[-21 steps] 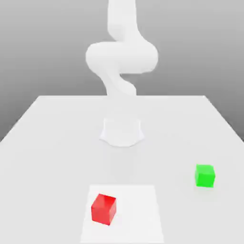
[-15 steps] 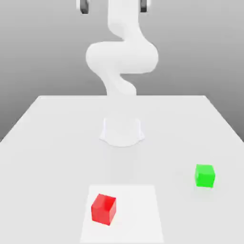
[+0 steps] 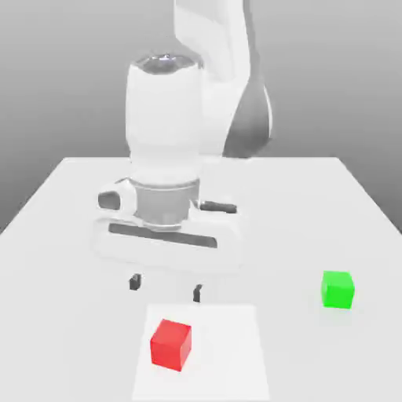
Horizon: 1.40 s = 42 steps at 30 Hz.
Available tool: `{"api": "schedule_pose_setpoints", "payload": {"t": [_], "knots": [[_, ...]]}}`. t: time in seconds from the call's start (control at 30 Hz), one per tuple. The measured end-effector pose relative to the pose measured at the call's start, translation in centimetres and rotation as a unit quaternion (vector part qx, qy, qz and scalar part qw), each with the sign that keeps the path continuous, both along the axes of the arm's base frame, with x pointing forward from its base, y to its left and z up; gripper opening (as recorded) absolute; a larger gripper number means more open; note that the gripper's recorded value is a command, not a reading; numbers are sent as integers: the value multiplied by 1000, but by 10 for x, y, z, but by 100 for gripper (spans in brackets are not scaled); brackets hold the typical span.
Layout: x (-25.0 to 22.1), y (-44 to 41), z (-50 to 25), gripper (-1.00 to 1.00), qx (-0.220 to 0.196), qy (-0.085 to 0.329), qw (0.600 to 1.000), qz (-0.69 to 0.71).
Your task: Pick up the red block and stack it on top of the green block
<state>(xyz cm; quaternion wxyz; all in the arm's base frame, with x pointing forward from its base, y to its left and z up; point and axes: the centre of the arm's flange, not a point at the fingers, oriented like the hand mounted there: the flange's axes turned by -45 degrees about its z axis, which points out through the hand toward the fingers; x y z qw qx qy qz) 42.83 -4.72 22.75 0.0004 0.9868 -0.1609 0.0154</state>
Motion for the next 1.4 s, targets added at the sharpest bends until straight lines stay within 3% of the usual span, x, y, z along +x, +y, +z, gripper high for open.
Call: {"api": "schedule_pose_setpoints", "payload": {"t": [0.2, 0.23, 0.47, 0.63, 0.77, 0.97, 1.2, 1.4], "knots": [[-7, 0, -74, 0, 3, 15, 1000, -5], [-7, 0, -81, -100, 3, 15, 1000, -5], [-7, 1, -80, -100, 3, 15, 1000, -5], [-7, 0, -31, -100, 3, 15, 1000, -5], [-14, 83, -8, -100, 10, 13, 997, 78], [-65, 213, 10, -100, 14, 13, 976, 219], [-150, 305, 16, -100, -1, 15, 938, 347], [-155, 312, -23, -100, -5, 13, 934, 356]]}}
